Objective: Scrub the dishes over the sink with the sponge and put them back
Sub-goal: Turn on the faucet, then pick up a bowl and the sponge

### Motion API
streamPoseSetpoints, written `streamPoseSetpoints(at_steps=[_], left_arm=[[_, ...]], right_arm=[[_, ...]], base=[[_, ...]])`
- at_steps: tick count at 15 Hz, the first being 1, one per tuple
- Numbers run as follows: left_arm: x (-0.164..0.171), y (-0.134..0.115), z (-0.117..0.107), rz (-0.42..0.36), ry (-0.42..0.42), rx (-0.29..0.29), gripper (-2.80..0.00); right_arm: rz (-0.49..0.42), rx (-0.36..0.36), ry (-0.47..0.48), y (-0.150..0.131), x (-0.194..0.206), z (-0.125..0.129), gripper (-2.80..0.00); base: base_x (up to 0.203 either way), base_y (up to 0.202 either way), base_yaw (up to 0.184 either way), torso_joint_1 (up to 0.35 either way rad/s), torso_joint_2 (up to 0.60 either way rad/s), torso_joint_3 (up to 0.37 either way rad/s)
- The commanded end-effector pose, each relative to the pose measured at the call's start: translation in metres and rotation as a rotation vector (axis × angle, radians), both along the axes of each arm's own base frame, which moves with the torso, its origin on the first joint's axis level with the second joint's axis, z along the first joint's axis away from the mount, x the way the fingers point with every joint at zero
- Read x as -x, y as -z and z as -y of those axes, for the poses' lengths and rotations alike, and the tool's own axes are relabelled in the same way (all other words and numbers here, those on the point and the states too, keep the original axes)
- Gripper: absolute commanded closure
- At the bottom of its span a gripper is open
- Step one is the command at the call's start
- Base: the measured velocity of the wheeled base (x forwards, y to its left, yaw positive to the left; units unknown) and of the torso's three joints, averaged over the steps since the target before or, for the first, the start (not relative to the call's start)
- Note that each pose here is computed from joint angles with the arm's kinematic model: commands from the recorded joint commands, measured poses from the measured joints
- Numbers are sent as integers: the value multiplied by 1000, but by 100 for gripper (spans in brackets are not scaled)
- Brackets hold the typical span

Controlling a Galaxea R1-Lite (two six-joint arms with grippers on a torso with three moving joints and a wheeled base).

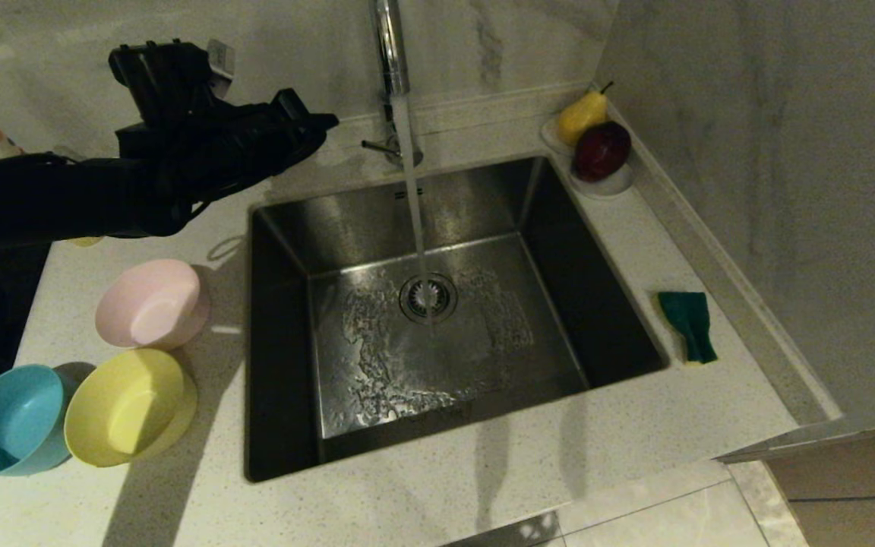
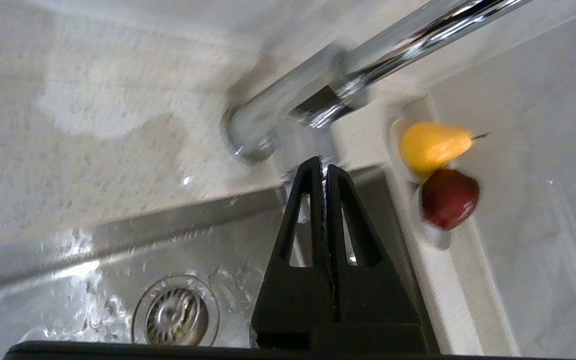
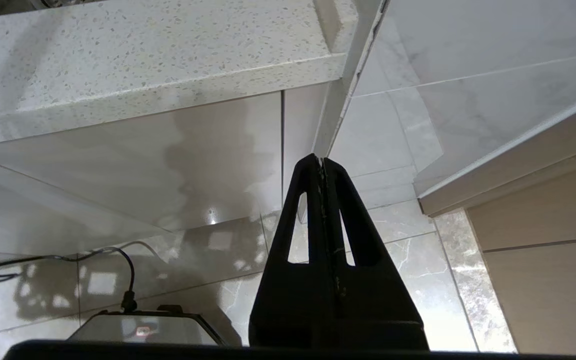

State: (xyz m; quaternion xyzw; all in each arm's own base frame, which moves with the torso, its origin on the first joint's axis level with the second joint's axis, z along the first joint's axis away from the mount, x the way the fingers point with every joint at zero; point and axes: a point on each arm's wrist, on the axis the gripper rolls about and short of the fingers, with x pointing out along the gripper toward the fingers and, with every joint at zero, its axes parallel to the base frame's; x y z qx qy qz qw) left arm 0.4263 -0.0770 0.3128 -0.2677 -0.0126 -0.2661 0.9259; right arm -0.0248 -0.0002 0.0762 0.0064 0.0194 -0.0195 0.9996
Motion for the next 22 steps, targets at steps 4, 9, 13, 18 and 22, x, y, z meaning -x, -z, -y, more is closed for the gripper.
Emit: streamPoseSetpoints(at_steps=[4, 9, 13, 18, 22], left_arm=[[60, -54, -16, 80, -69, -8, 0], [165, -83, -33, 115, -218, -195, 0], [278, -79, -53, 151, -349, -293, 0], [409, -33, -73, 176, -378, -326, 0], [468, 22, -82, 125, -443, -362, 0]], right_arm=[[0, -1, 0, 0, 0, 0, 0], [-2, -1, 0, 0, 0, 0, 0], [-1, 0, 0, 0, 0, 0, 0], [-2, -1, 0, 0, 0, 0, 0], [-2, -1, 0, 0, 0, 0, 0]], base=[[0, 0, 0, 0, 0, 0], [0, 0, 0, 0, 0, 0], [0, 0, 0, 0, 0, 0], [0, 0, 0, 0, 0, 0], [0, 0, 0, 0, 0, 0]])
